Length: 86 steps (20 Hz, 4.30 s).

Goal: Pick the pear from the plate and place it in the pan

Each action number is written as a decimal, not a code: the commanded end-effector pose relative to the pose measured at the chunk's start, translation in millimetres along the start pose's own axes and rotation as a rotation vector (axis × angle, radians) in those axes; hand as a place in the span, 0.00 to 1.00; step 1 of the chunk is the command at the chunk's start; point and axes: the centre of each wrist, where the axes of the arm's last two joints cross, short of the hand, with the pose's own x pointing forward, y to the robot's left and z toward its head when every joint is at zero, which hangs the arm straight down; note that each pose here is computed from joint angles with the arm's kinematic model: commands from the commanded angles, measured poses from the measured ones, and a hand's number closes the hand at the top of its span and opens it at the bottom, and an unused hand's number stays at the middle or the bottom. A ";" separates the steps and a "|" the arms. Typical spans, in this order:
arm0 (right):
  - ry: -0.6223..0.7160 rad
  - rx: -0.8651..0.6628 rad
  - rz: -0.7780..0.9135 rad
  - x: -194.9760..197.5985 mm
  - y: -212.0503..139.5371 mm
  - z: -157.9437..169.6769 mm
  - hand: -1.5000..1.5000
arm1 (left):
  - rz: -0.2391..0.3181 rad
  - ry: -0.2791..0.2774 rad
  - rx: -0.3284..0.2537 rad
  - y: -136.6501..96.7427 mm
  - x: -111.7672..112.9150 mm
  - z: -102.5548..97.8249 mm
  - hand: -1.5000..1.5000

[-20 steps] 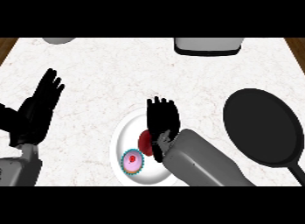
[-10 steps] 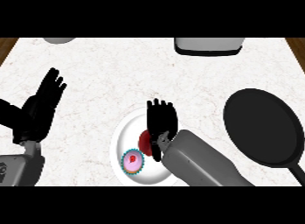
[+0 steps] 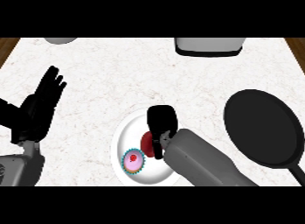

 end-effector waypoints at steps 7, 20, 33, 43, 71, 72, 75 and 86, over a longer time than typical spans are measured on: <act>-0.060 -0.040 -0.048 -2.2 16.6 -9.7 1.00 | 0.016 0.009 -0.009 6.1 -14.2 5.9 0.50; -0.400 -0.302 0.094 -23.6 67.4 112.2 1.00 | 0.020 0.035 0.073 23.5 -9.7 10.0 0.50; -0.357 -0.766 0.063 -99.2 -21.5 267.0 1.00 | -0.019 -0.007 0.051 0.3 -0.3 8.2 0.50; -0.188 -0.883 -0.087 -153.6 -57.7 233.3 1.00 | 0.025 0.009 0.012 8.3 -4.9 9.1 0.50; -0.064 -0.645 -0.335 -340.4 -10.2 23.9 1.00 | 0.010 -0.007 -0.009 0.2 -11.6 -0.5 0.50; -0.040 -0.607 -0.348 -330.2 -2.9 15.8 0.00 | 0.005 0.001 -0.009 -8.7 -3.5 1.9 0.50; -0.060 -0.542 -0.379 -355.6 -4.2 7.0 0.00 | 0.020 -0.011 -0.006 -5.3 -11.6 9.6 0.50; -0.264 -0.722 -0.735 -405.1 -26.8 23.6 0.00 | 0.002 0.016 0.011 8.3 -4.3 4.1 0.50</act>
